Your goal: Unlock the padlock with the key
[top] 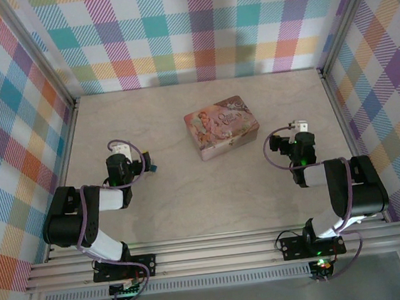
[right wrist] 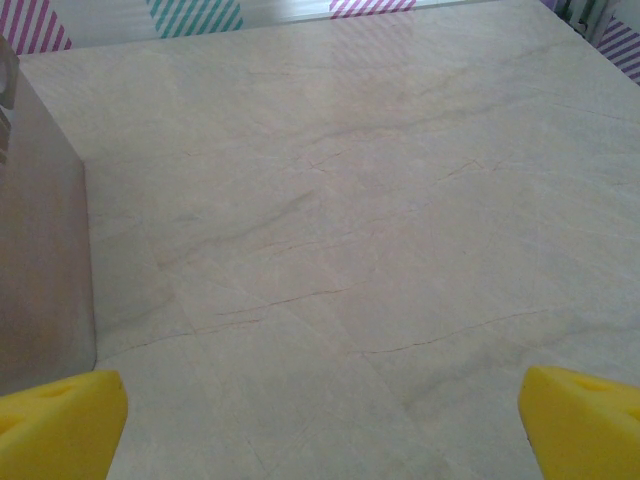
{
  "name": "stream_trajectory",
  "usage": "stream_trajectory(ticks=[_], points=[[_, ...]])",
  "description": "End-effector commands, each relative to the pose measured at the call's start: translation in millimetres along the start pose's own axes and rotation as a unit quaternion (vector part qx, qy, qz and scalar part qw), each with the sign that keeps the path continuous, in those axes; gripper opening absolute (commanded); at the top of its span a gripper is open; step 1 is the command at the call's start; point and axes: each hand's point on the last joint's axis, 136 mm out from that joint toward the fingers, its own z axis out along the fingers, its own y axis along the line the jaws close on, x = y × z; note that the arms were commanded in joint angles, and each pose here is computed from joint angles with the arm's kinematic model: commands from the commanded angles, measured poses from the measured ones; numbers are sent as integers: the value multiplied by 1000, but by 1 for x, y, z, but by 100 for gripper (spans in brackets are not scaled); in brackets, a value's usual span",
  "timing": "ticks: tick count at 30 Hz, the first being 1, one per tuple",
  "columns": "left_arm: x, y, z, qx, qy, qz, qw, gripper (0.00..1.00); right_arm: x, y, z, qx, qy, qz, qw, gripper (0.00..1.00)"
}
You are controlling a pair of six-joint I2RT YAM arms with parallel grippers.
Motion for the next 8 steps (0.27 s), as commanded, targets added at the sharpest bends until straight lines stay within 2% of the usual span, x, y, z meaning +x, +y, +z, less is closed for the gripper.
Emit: stream_trajectory(ticks=[1,8], points=[[-7,0,2,5,-6,-6,1000,100,-12,7,1,-14,-20,-15,1000,100],[-7,0,2,4,-7,-6,1000,100,-11,10,1,-25,-18,-16,999,100]])
